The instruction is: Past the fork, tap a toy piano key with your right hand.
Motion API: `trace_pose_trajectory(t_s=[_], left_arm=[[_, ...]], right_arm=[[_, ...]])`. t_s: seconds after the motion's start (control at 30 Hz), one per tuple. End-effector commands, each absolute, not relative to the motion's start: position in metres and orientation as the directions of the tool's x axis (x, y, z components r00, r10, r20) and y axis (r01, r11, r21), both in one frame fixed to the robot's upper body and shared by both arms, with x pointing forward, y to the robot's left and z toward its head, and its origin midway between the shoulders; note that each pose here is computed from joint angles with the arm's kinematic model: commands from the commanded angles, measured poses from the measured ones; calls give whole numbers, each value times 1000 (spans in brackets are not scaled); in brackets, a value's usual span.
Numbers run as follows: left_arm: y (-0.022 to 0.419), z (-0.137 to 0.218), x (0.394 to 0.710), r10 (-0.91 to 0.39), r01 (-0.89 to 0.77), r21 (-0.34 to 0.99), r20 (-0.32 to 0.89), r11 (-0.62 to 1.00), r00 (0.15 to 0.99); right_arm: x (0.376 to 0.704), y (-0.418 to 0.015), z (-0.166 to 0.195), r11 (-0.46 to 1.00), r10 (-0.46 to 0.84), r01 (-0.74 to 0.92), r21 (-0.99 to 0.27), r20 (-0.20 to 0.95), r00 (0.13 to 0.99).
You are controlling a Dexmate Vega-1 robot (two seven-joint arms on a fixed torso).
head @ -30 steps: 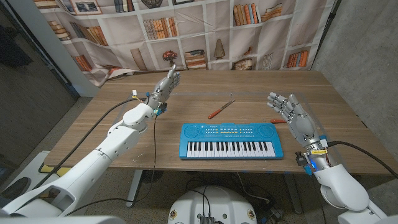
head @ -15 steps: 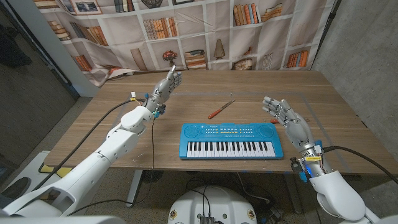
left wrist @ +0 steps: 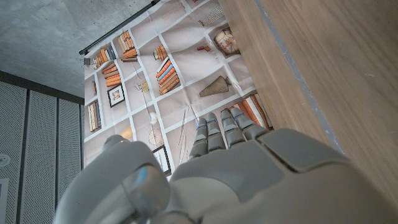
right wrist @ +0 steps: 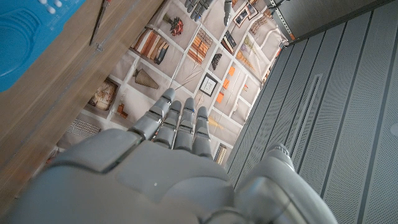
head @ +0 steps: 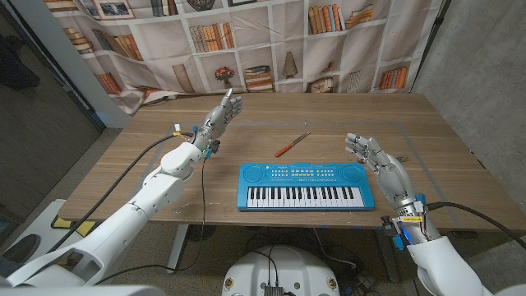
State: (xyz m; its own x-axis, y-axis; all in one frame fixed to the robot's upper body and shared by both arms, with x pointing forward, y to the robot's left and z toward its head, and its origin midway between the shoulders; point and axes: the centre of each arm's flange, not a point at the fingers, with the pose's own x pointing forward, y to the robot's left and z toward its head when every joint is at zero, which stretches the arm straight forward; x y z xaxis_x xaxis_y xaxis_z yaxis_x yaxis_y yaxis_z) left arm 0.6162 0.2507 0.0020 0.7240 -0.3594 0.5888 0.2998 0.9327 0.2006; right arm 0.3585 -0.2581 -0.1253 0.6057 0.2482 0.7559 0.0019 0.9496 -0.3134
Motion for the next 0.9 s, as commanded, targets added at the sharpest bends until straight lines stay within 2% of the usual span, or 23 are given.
trace_pose_trajectory(t_s=[0.03,0.27,0.6,0.9], left_arm=[[247,3,614,-359,300,200,604,933,712],[241,4,615,-375,313,210,598,926,708],[238,5,616,-384,319,218,599,922,702],[237,4,618,-394,327,222,592,919,703]], right_arm=[[343,-260,-134,955,192,71,-289,780,595],[336,-261,-141,951,186,93,-294,789,586],[328,-255,-145,894,190,227,-386,786,588],[322,-256,-147,899,129,291,-328,832,539]])
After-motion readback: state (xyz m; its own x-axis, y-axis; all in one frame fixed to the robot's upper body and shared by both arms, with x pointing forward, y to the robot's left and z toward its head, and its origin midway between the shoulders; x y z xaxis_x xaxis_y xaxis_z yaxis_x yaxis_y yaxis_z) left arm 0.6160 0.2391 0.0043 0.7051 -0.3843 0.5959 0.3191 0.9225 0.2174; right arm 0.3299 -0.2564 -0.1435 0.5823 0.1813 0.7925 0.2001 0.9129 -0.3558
